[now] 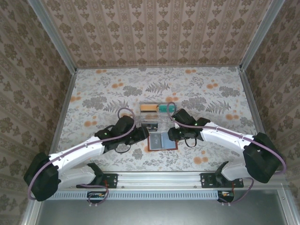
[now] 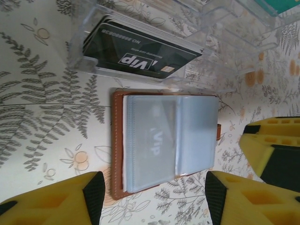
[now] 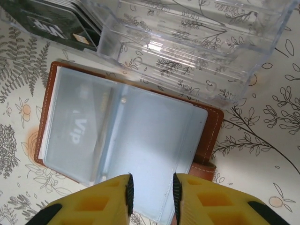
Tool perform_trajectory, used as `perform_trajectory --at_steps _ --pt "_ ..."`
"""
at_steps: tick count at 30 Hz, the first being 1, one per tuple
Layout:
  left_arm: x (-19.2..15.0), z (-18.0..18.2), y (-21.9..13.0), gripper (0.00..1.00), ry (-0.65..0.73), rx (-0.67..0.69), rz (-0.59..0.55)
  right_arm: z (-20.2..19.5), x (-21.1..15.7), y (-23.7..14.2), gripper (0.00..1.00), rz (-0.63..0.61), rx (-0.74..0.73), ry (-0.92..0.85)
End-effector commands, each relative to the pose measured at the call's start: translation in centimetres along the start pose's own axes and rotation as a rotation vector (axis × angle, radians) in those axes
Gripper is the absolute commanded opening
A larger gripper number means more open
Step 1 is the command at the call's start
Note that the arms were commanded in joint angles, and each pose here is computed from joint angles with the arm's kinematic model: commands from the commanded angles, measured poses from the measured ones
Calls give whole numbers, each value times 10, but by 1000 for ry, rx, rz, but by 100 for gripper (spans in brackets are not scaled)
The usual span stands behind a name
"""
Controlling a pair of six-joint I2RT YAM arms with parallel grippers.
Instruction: Take the credit cards out of the card holder
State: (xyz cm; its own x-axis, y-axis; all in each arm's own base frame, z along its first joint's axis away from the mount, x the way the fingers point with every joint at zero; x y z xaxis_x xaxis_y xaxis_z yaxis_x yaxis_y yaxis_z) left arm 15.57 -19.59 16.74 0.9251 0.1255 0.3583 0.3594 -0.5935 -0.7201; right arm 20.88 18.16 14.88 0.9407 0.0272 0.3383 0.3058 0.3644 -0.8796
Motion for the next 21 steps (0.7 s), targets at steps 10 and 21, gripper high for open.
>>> perform_trajectory --at_steps 10,21 --pt "-4 -17 38 57 4 -31 4 -10 -11 27 27 65 11 32" --pt "-11 -16 62 50 17 -45 76 -16 -16 40 24 100 -19 40"
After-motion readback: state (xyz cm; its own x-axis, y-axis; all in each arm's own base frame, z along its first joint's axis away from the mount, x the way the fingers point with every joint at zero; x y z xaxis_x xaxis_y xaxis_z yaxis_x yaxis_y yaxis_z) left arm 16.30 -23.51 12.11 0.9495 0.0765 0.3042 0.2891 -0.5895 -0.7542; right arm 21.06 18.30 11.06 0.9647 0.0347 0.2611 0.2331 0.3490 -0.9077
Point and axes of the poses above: each hand's point on the last joint's axis, 136 mm out from that joint toward the fingers, its own y axis out along the fingers, its own z axis along the line the jaws close on, x = y × z, the point moved 9 cm from there along -y, back along the fingers, and after that the axes turned 8 degrees about y, right-handed, at the moved point
